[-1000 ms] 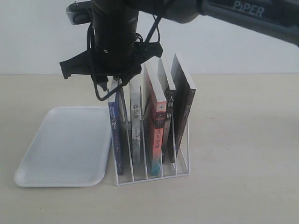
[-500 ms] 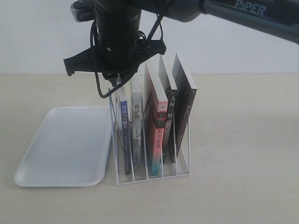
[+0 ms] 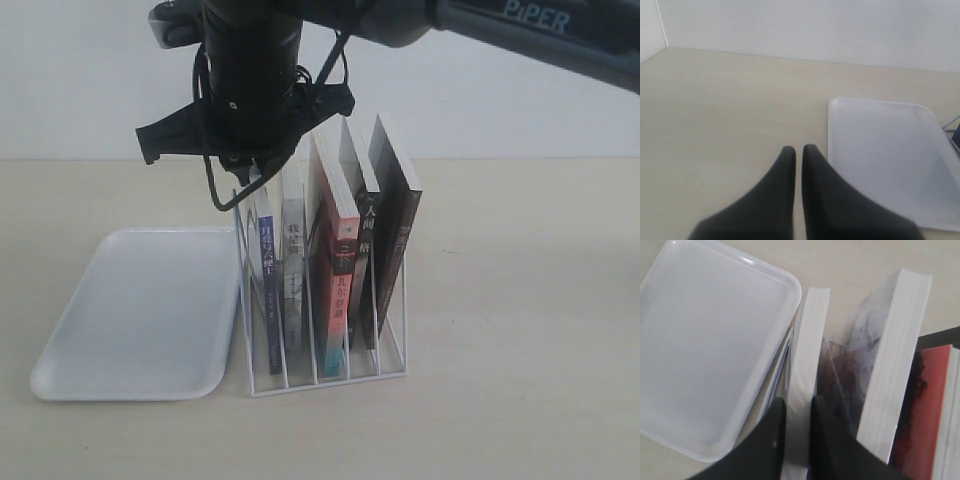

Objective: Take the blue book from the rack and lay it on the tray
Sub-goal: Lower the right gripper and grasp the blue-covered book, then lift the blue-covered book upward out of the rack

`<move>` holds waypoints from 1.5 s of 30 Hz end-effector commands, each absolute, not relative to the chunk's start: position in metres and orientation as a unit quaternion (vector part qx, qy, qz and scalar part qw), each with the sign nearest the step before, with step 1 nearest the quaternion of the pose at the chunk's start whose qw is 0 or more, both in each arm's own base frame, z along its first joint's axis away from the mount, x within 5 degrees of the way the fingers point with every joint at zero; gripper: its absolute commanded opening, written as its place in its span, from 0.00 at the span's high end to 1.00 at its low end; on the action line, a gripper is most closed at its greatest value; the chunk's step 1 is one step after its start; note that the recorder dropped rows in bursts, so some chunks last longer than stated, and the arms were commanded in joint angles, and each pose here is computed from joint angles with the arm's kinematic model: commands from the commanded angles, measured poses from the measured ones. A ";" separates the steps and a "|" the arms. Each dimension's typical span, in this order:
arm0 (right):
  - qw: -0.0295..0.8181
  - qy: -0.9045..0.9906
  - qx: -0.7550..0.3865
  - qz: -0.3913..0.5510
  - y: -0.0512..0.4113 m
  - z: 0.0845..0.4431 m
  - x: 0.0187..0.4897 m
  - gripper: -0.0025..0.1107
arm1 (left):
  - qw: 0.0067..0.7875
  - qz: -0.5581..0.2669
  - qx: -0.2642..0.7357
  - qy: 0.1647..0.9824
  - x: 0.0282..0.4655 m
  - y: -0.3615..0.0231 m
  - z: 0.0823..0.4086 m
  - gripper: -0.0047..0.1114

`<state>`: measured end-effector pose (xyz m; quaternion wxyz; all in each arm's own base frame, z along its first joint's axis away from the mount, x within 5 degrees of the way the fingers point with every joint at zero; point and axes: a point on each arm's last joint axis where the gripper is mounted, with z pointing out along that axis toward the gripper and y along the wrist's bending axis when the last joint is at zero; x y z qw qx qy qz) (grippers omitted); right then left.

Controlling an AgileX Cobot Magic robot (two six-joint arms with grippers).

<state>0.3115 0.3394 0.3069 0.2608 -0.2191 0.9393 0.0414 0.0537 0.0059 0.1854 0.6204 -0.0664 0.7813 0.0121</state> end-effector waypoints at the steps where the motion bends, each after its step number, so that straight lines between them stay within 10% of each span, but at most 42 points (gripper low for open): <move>1: 0.289 0.929 -0.225 0.043 0.329 0.330 0.310 0.98 | 0.621 0.008 -0.067 0.781 0.054 0.006 0.184 0.92; 16: 0.252 0.940 -0.228 0.029 0.334 0.309 0.312 0.97 | 0.621 0.008 -0.067 0.781 0.054 0.006 0.184 0.92; 22: 0.249 0.937 -0.243 0.025 0.335 0.307 0.312 0.65 | 0.621 0.008 -0.067 0.781 0.054 0.006 0.184 0.92; 27: 0.243 0.939 -0.244 0.022 0.336 0.302 0.313 0.69 | 0.621 0.008 -0.067 0.781 0.054 0.006 0.184 0.92; 32: 0.243 0.938 -0.245 0.019 0.338 0.298 0.315 0.98 | 0.621 0.008 -0.067 0.781 0.054 0.006 0.184 0.92; 45: 0.279 0.929 -0.240 0.034 0.327 0.331 0.307 0.98 | 0.621 0.008 -0.067 0.781 0.054 0.006 0.184 0.92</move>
